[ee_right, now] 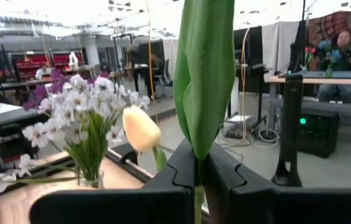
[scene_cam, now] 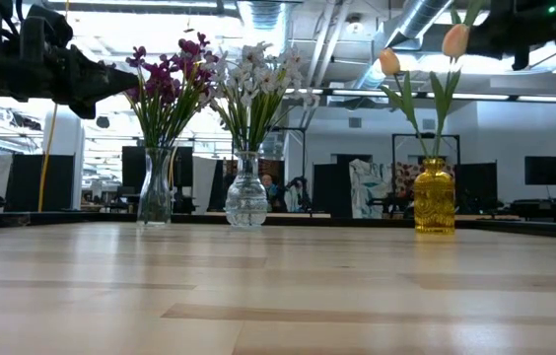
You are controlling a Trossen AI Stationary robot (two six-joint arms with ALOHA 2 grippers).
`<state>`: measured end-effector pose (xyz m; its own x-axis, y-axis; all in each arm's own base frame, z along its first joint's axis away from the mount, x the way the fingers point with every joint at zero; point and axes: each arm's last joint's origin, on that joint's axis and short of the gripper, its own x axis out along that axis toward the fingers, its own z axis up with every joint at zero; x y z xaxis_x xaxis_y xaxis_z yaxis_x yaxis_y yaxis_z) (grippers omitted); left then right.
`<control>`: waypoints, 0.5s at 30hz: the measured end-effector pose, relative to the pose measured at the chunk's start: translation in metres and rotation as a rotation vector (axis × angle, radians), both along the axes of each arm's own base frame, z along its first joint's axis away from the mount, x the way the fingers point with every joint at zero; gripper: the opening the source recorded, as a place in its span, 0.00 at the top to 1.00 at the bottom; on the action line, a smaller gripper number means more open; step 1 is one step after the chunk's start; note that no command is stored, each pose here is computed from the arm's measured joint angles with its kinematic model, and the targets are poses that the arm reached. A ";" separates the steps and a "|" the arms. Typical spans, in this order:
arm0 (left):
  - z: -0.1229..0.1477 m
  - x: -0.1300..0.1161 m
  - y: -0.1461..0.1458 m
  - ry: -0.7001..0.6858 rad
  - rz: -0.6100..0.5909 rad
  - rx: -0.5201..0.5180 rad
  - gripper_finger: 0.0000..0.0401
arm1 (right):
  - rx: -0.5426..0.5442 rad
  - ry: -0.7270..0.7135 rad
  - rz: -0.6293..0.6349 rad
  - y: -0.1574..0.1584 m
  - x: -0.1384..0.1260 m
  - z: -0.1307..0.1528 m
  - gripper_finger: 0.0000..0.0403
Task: Sort flowers into vase by color
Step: Put the tulip into the yellow vase
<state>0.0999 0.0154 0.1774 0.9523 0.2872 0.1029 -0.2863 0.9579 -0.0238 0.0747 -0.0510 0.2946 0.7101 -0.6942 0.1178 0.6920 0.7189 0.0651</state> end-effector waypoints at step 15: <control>0.000 0.000 0.000 -0.002 -0.001 -0.005 1.00 | -0.002 0.011 -0.003 0.000 0.000 -0.001 0.90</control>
